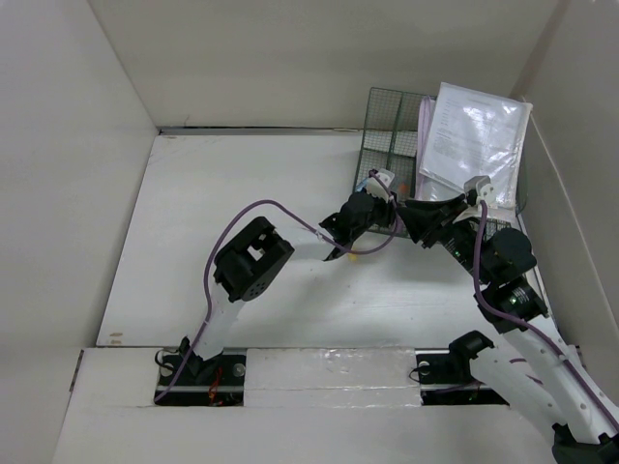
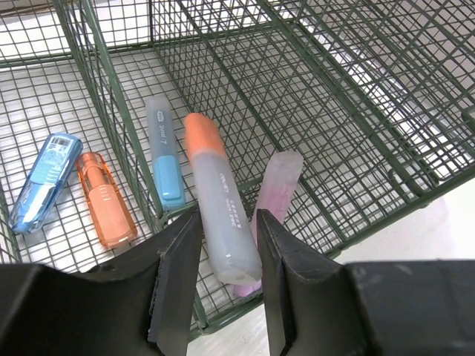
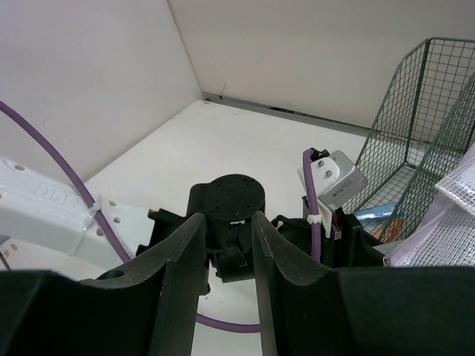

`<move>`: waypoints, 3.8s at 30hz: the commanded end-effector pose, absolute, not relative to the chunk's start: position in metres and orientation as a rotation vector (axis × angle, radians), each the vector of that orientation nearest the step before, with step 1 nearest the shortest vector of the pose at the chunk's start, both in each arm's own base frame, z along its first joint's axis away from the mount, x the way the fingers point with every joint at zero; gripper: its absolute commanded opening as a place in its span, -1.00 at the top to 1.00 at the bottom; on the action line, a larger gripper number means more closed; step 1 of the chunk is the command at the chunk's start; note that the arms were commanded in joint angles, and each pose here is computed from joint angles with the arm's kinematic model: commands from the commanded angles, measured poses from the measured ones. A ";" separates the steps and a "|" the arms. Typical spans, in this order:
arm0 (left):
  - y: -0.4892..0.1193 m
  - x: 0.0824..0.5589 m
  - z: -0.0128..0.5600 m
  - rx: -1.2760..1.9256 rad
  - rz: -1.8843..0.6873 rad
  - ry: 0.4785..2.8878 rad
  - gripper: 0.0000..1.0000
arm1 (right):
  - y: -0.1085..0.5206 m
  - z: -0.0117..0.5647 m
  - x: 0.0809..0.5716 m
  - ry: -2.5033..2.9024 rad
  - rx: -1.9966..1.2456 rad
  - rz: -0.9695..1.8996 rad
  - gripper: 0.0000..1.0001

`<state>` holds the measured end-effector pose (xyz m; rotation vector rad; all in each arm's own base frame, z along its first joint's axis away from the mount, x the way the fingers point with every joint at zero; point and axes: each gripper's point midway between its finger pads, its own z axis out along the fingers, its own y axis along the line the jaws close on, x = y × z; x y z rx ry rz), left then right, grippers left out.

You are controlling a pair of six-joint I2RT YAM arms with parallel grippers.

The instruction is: Organize the desk

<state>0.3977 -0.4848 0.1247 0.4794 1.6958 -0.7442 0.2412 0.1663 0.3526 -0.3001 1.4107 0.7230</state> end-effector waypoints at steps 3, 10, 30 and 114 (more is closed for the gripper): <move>-0.473 0.399 0.136 0.465 -0.710 1.707 0.47 | 0.168 0.365 0.238 1.354 -0.303 0.738 0.26; -0.471 0.397 0.148 0.454 -0.719 1.690 0.84 | 0.169 0.365 0.239 1.356 -0.305 0.741 0.26; -0.442 0.365 0.202 0.483 -0.742 1.728 1.00 | 0.170 0.366 0.238 1.353 -0.309 0.745 0.26; -0.404 0.363 0.295 0.278 -0.644 1.828 0.50 | 0.134 0.391 0.215 1.259 -0.178 0.688 0.24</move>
